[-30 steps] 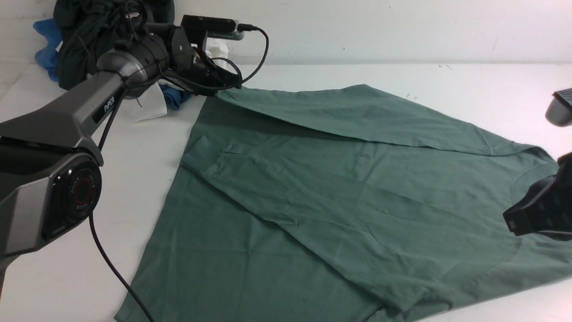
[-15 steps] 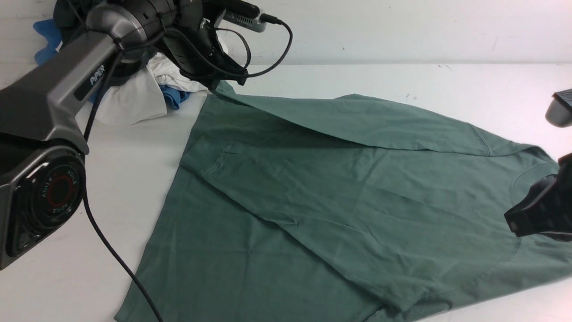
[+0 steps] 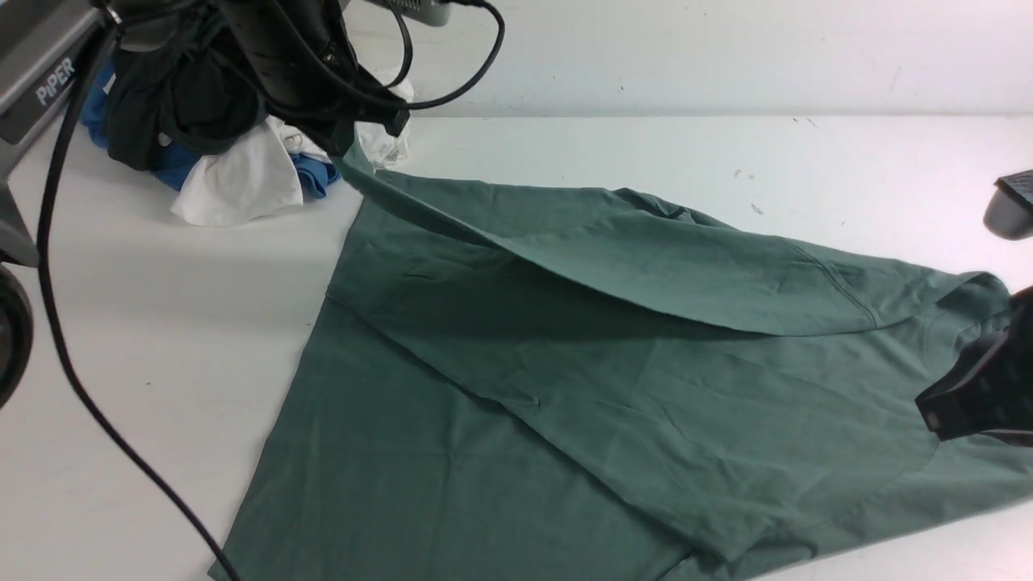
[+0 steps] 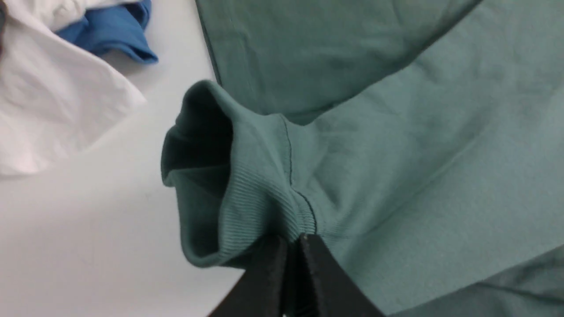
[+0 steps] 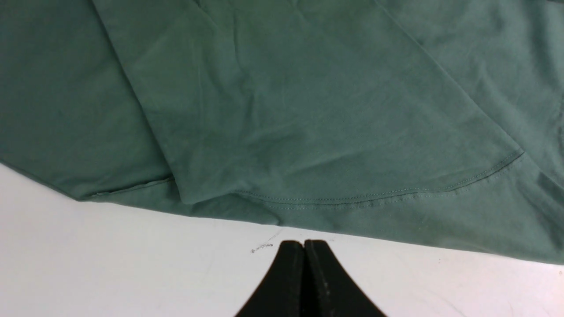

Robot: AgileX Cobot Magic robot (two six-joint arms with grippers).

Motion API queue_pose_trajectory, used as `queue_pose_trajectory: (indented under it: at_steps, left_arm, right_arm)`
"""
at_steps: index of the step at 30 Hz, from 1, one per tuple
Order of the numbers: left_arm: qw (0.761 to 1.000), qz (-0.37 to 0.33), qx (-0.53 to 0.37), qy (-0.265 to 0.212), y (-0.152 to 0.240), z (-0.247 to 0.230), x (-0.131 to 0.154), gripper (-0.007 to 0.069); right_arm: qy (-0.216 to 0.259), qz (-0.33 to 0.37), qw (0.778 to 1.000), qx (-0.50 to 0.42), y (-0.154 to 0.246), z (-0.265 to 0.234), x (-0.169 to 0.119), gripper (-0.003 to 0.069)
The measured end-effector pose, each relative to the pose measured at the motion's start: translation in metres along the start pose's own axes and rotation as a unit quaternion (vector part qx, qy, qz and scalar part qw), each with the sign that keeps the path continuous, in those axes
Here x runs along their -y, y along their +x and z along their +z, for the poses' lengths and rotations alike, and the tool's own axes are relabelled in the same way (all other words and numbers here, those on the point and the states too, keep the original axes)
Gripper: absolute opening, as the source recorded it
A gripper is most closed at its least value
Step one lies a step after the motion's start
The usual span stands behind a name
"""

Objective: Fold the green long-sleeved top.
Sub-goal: Use the left arm to drag and drop the cuff onto the cuff closest to the left arm

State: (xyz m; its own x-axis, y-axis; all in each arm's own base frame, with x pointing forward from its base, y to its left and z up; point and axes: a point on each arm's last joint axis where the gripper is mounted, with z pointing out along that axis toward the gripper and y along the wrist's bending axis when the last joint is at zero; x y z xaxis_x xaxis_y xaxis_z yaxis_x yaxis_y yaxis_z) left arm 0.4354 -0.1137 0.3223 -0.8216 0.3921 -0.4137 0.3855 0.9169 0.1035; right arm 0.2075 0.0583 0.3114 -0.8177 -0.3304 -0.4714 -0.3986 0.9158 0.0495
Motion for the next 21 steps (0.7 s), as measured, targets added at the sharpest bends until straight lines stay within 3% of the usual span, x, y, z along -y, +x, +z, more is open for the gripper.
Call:
queue_pose_trajectory:
  at_steps: [12,17,21]
  left_arm:
    - [0.987,0.006,-0.159,0.028,0.068,0.061,0.014,0.0008]
    - [0.981,0.007,-0.192,0.033,0.083,0.073,0.017,0.0116]
    - [0.982,0.007,-0.186,0.033,0.081,0.07,0.017,0.0286]
  right_arm:
    - [0.0,0.0,1.0,-0.001,0.0,0.0,0.0,-0.0015]
    - [-0.001,0.0,1.0,-0.004,0.001,0.0,0.0,-0.0015]
    - [-0.005,-0.002,1.0,-0.019,0.001,-0.004,-0.001,-0.0015]
